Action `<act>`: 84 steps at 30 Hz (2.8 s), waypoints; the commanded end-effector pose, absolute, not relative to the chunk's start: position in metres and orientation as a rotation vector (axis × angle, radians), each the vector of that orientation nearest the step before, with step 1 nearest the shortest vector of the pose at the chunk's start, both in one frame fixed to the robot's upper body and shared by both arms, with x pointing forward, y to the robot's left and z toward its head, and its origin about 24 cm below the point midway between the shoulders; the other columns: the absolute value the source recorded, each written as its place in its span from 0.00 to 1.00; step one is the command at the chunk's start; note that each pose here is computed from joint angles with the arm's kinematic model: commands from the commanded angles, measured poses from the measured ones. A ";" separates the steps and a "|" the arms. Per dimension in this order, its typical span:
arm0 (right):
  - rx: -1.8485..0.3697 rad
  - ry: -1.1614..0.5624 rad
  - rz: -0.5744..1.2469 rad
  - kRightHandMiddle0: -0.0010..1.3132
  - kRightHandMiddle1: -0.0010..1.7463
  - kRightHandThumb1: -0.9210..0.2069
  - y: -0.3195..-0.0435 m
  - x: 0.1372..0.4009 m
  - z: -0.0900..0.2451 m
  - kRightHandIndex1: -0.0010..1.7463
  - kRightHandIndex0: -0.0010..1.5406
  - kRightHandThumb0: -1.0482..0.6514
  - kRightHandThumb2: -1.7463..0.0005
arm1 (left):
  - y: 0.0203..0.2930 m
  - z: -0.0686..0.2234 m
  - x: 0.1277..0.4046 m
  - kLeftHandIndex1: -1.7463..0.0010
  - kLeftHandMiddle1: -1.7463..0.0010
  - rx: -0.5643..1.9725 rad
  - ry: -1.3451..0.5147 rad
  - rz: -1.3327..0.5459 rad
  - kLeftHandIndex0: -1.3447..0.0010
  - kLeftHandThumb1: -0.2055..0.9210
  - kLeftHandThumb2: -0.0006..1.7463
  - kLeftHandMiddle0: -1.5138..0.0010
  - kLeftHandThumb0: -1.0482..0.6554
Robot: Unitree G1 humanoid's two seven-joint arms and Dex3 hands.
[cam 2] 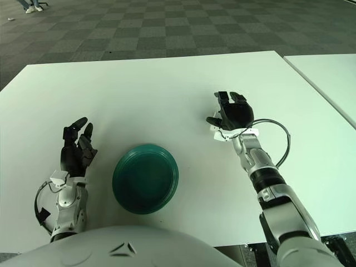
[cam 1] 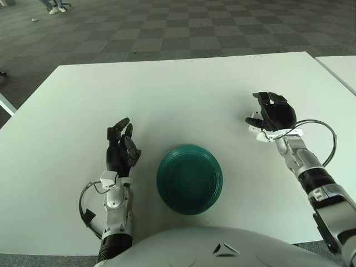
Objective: Put the charger into the plate.
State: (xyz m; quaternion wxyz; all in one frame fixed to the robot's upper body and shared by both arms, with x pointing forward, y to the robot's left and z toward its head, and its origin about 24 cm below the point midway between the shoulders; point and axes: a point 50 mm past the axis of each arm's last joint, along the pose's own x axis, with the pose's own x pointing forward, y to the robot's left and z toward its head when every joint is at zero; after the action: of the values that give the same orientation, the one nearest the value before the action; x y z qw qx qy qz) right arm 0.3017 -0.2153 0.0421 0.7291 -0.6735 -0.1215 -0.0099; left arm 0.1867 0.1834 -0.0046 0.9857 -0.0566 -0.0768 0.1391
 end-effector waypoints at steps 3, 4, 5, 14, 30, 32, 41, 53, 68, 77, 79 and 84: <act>-1.482 -0.311 0.004 0.00 0.40 0.00 -0.214 0.292 0.046 0.02 0.23 0.00 0.63 | 0.172 -0.065 0.139 0.36 0.97 -0.215 0.137 0.373 0.98 1.00 0.54 0.76 0.11; -1.482 -0.317 0.002 0.00 0.40 0.00 -0.213 0.291 0.047 0.02 0.23 0.00 0.63 | 0.172 -0.065 0.139 0.36 0.97 -0.215 0.137 0.372 0.97 1.00 0.54 0.76 0.11; -1.481 -0.329 -0.004 0.00 0.40 0.00 -0.213 0.289 0.049 0.02 0.23 0.00 0.62 | 0.172 -0.065 0.139 0.36 0.97 -0.216 0.137 0.369 0.97 1.00 0.54 0.76 0.11; -1.438 -0.396 -0.052 0.00 0.38 0.00 -0.209 0.280 0.063 0.01 0.23 0.01 0.60 | 0.171 -0.065 0.141 0.35 0.96 -0.217 0.141 0.355 0.95 1.00 0.54 0.75 0.11; -1.393 -0.382 -0.026 0.00 0.40 0.00 -0.208 0.277 0.068 0.01 0.24 0.01 0.59 | 0.170 -0.065 0.143 0.36 0.96 -0.243 0.143 0.356 0.99 1.00 0.53 0.75 0.13; -1.394 -0.369 -0.017 0.00 0.40 0.00 -0.208 0.278 0.068 0.01 0.24 0.01 0.58 | 0.170 -0.065 0.144 0.36 0.96 -0.242 0.143 0.355 0.98 1.00 0.53 0.75 0.13; -1.392 -0.324 0.001 0.00 0.39 0.00 -0.208 0.282 0.063 0.01 0.23 0.00 0.59 | 0.172 -0.066 0.143 0.35 0.96 -0.234 0.143 0.356 0.97 1.00 0.53 0.75 0.11; -1.405 -0.273 0.017 0.00 0.38 0.00 -0.209 0.285 0.058 0.00 0.22 0.00 0.61 | 0.173 -0.066 0.143 0.35 0.97 -0.233 0.143 0.365 0.97 1.00 0.53 0.76 0.11; -1.423 -0.227 0.038 0.00 0.38 0.00 -0.210 0.289 0.050 0.00 0.21 0.00 0.62 | 0.174 -0.068 0.142 0.36 0.97 -0.233 0.150 0.367 0.98 1.00 0.53 0.76 0.11; -1.433 -0.172 0.059 0.00 0.38 0.00 -0.212 0.293 0.040 0.00 0.20 0.00 0.62 | 0.173 -0.067 0.142 0.38 0.97 -0.251 0.144 0.372 1.00 1.00 0.54 0.75 0.11; -1.435 -0.164 0.061 0.00 0.38 0.00 -0.213 0.293 0.039 0.00 0.20 0.00 0.63 | 0.173 -0.066 0.142 0.39 0.97 -0.252 0.143 0.372 1.00 1.00 0.54 0.75 0.12; -1.438 -0.139 0.068 0.00 0.40 0.00 -0.214 0.295 0.035 0.00 0.20 0.00 0.63 | 0.173 -0.066 0.141 0.39 0.97 -0.241 0.139 0.374 1.00 1.00 0.54 0.75 0.12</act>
State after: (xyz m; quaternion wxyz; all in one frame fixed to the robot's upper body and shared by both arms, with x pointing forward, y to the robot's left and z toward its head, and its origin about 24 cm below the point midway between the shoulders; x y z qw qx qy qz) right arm 0.2867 -0.2174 0.0345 0.7458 -0.6618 -0.0707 0.0283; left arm 0.1900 0.1853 -0.0048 0.9862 -0.0573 -0.0783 0.1338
